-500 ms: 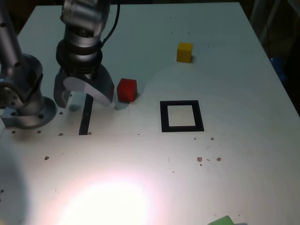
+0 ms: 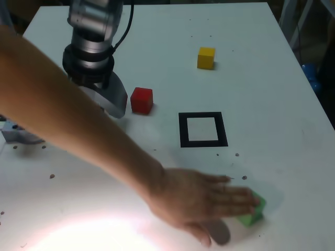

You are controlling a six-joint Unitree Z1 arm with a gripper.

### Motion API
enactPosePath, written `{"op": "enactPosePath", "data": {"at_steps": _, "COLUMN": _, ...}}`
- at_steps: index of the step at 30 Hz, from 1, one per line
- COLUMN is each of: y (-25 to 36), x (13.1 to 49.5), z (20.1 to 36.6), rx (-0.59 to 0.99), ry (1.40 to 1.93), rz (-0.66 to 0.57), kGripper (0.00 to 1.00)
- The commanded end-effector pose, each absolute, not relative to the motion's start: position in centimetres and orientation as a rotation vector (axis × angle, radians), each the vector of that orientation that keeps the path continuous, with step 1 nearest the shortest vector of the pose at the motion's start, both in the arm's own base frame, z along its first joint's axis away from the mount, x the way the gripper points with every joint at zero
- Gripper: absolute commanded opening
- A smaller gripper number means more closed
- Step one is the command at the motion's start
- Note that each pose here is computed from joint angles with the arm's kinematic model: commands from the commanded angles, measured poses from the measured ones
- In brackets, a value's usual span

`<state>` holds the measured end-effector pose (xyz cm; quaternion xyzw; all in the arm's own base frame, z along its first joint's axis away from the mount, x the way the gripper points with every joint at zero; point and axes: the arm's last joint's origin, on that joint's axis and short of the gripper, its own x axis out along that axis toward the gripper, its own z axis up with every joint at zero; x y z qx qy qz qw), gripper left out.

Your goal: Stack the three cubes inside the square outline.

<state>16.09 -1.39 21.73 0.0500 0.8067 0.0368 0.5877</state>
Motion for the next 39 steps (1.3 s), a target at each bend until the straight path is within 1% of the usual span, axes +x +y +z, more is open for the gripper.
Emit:
{"op": "enactPosePath", "data": {"at_steps": 1, "y": -1.4, "x": 16.1, "z": 21.7, "rx": 0.118, "ry": 1.878, "rz": 0.087, "kGripper": 0.99}}
{"op": "enactPosePath", "data": {"at_steps": 8, "y": -1.5, "x": 16.0, "z": 21.8, "rx": 0.127, "ry": 1.876, "rz": 0.086, "kGripper": 1.00}}
{"op": "enactPosePath", "data": {"at_steps": 14, "y": -1.6, "x": 15.7, "z": 22.2, "rx": 0.136, "ry": 1.869, "rz": 0.081, "kGripper": 1.00}}
{"op": "enactPosePath", "data": {"at_steps": 20, "y": -1.6, "x": 15.8, "z": 22.6, "rx": 0.137, "ry": 1.874, "rz": 0.079, "kGripper": 1.00}}
{"op": "enactPosePath", "data": {"at_steps": 24, "y": -1.6, "x": 16.3, "z": 23.5, "rx": 0.143, "ry": 1.861, "rz": 0.079, "kGripper": 1.00}}
{"op": "enactPosePath", "data": {"at_steps": 33, "y": -1.5, "x": 18.9, "z": 26.3, "rx": 0.159, "ry": 1.810, "rz": 0.088, "kGripper": 1.00}}
{"op": "enactPosePath", "data": {"at_steps": 36, "y": -1.1, "x": 19.8, "z": 26.7, "rx": 0.149, "ry": 1.805, "rz": 0.084, "kGripper": 0.99}}
{"op": "enactPosePath", "data": {"at_steps": 39, "y": -0.6, "x": 21.0, "z": 26.5, "rx": 0.139, "ry": 1.811, "rz": 0.073, "kGripper": 0.99}}
